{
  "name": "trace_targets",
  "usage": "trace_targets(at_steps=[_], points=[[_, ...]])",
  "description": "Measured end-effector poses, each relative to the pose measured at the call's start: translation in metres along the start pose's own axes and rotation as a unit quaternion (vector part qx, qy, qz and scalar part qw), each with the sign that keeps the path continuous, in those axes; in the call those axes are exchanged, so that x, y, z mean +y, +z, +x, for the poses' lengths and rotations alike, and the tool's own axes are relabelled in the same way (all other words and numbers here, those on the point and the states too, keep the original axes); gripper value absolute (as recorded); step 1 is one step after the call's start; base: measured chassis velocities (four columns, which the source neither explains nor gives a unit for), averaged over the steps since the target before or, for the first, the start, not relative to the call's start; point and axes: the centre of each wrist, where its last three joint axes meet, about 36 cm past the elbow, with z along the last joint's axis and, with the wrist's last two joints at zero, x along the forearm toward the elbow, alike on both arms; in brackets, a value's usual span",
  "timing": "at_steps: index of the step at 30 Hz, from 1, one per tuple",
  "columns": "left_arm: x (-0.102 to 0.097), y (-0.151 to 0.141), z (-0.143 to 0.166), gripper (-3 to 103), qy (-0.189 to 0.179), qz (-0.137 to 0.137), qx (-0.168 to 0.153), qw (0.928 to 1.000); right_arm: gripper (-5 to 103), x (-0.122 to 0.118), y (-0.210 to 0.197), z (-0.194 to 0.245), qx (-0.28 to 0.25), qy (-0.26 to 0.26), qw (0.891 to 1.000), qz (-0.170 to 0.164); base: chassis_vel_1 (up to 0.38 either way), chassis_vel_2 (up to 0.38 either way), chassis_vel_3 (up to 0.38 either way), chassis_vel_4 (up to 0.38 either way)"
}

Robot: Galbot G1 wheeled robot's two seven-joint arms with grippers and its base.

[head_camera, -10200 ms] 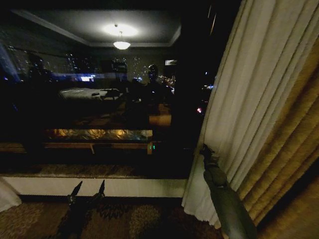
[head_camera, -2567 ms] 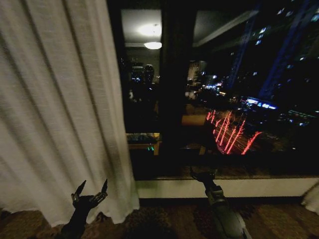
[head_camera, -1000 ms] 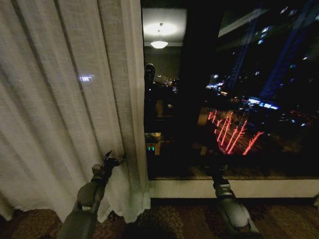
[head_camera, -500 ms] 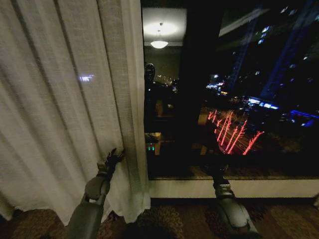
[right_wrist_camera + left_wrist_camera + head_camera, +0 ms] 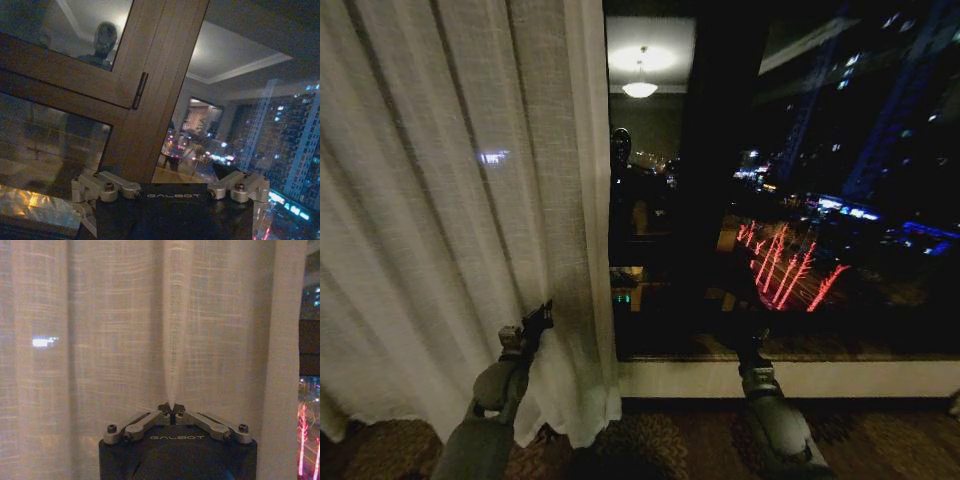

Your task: Open the curtains by pulling them apart, changing their state from closed to fully open.

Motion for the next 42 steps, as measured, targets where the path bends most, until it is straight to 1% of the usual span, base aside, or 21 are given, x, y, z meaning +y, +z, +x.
trace_targets(at_steps=[5,13,19,29,42], points=[[0.005,-0.002,0.005,0,-0.004,0.002,-0.003,1.0000,100,0.002,0.000,0.001,-0.002,-0.002,1.000,0.012,0.000,0.000,0.000,0.000],[0.004,-0.001,0.011,0,-0.003,0.001,-0.002,1.0000,100,0.003,0.000,0.001,-0.001,-0.003,1.000,0.014,0.035,0.010,-0.026,-0.021],[0.004,-0.001,0.013,0,-0.004,0.002,-0.001,1.0000,100,0.003,0.003,0.001,0.002,-0.005,1.000,0.015,0.163,0.133,-0.147,-0.130],[0.007,-0.002,0.018,0,-0.007,0.001,-0.003,1.0000,100,0.002,0.007,-0.004,0.005,-0.017,1.000,0.019,0.264,0.259,-0.260,-0.269],[0.009,-0.003,0.034,0,-0.012,-0.002,-0.004,0.9999,100,0.003,0.012,-0.007,0.002,-0.022,1.000,0.021,0.342,0.352,-0.347,-0.349]])
